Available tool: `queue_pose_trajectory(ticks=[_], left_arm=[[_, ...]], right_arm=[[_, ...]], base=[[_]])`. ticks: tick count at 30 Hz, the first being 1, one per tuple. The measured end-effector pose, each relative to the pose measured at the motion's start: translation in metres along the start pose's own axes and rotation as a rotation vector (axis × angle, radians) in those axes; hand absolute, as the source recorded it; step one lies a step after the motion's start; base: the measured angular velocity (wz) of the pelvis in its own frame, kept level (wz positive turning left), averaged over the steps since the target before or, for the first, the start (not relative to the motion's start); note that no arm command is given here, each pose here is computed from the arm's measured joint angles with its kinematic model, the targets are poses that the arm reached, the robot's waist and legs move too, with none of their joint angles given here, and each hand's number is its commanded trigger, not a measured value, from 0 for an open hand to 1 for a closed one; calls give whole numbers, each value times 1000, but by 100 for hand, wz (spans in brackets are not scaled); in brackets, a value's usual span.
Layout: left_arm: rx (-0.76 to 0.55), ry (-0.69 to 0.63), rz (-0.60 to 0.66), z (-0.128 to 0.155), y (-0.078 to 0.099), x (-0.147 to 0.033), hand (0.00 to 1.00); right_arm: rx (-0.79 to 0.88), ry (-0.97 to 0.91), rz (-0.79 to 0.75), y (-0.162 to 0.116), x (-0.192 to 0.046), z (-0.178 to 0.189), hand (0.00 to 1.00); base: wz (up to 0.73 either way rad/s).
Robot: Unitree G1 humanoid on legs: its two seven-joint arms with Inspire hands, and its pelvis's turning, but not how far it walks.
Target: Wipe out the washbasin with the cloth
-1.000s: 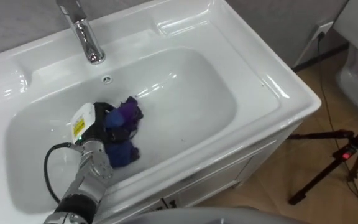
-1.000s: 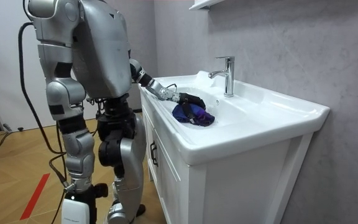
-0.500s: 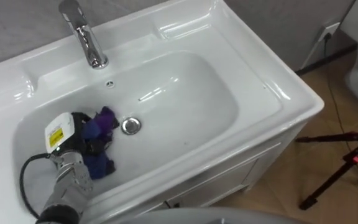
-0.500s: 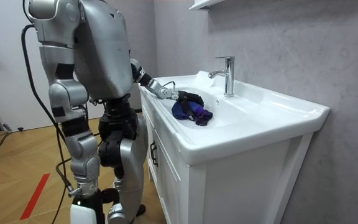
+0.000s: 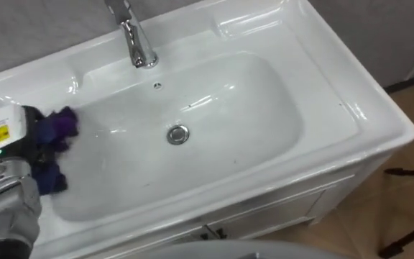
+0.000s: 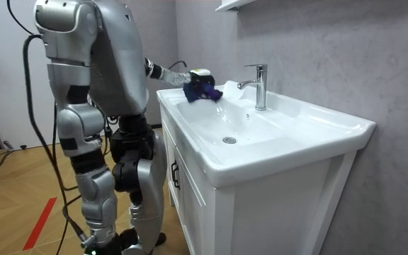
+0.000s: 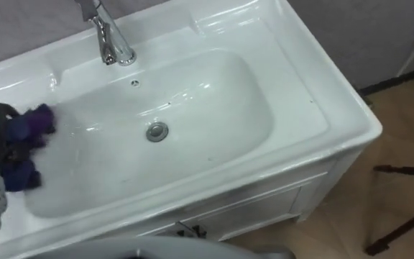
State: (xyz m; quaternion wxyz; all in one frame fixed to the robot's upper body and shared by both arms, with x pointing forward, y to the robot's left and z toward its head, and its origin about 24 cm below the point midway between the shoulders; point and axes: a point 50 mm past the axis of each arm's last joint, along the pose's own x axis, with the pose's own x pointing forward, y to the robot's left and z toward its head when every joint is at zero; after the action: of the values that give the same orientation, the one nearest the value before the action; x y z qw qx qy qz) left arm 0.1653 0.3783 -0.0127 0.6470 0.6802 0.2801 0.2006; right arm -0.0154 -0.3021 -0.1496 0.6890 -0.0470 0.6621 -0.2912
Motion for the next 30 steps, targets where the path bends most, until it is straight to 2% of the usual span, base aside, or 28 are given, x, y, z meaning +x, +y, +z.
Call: queue_pose_trajectory(ticks=[3, 6, 10, 16, 21, 24, 28, 30], left_arm=[[33, 85, 33, -22, 14, 7, 100], [45, 119, 35, -27, 16, 7, 100], [56, 99, 49, -26, 21, 5, 100], [29, 39, 96, -9, 34, 8, 100], [-25, -35, 207, 12, 59, 9, 100], [-91, -81, 282, 29, 72, 5, 100], [-150, -117, 323, 46, 79, -2, 100], [-173, -180, 366, 59, 90, -6, 100]], right_arm=[[9, -20, 7, 1, 0, 2, 0], [18, -35, 20, 2, 0, 3, 0], [24, -49, 36, 3, 0, 5, 0], [-36, -67, 60, 10, -1, 7, 0], [-34, -54, 49, 11, -1, 2, 0], [-73, -39, 38, 11, -1, -3, 0], [-74, -39, 29, 13, -1, -1, 0], [-81, -39, 19, 14, -1, -1, 0]], base=[[27], [37], [22], [4], [1], [7], [3], [0]])
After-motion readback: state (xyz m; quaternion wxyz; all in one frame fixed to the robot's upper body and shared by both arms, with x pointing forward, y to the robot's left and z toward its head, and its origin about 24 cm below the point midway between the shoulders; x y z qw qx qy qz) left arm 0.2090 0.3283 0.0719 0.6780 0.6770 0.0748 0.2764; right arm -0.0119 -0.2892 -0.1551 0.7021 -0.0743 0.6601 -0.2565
